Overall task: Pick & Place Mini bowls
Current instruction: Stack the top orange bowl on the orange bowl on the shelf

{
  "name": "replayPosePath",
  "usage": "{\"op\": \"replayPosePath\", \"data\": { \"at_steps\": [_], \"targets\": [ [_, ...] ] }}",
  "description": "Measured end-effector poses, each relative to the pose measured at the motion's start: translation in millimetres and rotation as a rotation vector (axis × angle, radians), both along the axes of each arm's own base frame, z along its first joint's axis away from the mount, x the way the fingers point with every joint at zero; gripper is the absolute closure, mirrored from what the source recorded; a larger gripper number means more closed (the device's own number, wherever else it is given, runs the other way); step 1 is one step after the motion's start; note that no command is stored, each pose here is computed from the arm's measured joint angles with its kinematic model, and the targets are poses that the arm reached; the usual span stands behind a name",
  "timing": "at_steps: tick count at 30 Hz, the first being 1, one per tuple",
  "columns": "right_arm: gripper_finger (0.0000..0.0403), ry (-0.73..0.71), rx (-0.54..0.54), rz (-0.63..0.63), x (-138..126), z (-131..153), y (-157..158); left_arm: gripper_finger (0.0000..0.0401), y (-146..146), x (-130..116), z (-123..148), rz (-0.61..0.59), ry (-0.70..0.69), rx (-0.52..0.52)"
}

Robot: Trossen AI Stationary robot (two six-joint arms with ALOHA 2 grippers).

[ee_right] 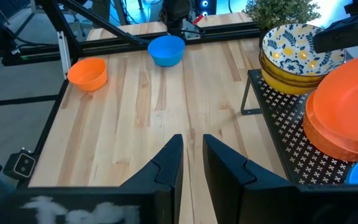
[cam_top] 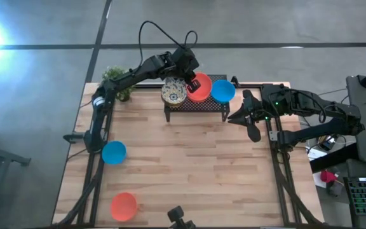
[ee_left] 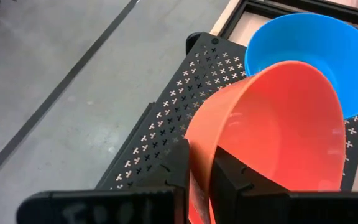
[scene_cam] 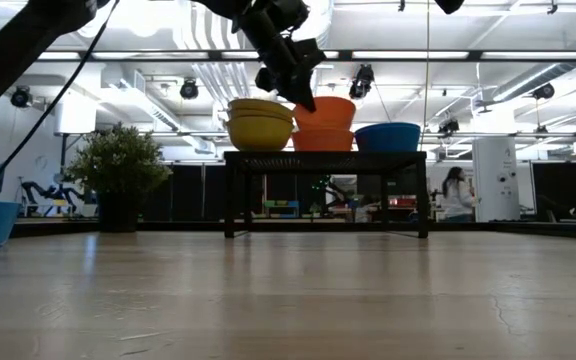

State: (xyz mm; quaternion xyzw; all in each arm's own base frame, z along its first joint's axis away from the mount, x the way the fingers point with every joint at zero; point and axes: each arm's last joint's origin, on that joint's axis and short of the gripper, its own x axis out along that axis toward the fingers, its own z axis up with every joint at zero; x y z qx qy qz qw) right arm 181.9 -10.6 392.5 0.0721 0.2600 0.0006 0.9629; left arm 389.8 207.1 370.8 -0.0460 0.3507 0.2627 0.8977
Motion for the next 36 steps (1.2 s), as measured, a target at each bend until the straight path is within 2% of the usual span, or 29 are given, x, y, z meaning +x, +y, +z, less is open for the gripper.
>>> {"op": "replayPosePath", "data": {
  "at_steps": [25,36],
  "targets": [
    [0.0346,0.0,0.0,0.0,0.0,0.0,0.0,0.0364,-0.5,0.2,-0.1,0.008,-0.007,-0.011],
    [0.0346,0.0,0.001,0.0,0.0,0.0,0.0,0.038,-0.5,0.2,-0.1,0.013,-0.011,-0.017]
  ]
}}
